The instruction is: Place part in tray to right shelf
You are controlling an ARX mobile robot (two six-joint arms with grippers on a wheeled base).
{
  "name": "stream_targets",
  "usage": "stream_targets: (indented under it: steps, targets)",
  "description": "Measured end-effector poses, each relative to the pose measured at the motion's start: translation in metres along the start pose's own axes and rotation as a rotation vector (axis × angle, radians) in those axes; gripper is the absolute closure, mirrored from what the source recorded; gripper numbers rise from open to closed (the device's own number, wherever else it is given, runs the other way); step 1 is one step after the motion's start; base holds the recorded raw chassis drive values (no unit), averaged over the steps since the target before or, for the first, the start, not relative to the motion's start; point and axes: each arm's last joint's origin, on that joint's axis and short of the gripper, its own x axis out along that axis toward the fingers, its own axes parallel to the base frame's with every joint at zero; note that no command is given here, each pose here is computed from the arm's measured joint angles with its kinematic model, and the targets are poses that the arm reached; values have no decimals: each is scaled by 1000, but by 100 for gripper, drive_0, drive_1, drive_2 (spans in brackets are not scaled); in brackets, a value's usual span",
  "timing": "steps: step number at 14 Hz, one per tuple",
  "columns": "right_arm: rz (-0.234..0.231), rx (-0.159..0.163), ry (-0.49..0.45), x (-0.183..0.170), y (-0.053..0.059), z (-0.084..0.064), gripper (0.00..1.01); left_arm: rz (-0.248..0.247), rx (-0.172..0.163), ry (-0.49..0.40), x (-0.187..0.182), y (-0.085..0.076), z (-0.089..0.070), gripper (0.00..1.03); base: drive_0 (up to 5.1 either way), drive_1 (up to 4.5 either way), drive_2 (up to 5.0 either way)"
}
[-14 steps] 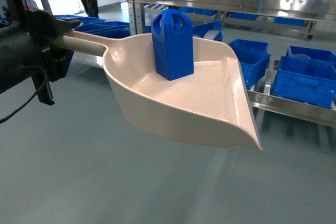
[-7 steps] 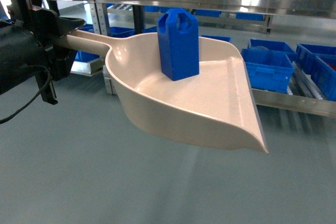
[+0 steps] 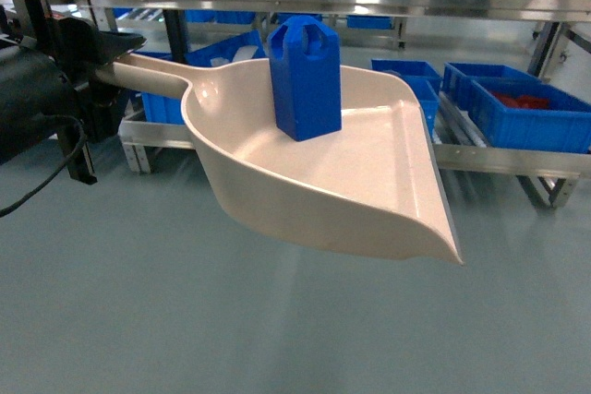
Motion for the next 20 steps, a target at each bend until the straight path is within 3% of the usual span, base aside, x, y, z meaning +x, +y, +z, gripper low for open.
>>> stream_targets:
  steps: [8,18,20]
  targets:
    - [0,0,-2,0,0,0,3,-1,0,6,0,0,-1,90,-241,-241,-241]
    - [0,0,-1,0,0,0,3,0,0,0,0,0,0,90,0,0,0]
    - [3,0,-3,0,0,0,3,4,1,-12,0,1,3,90,448,-247,-247]
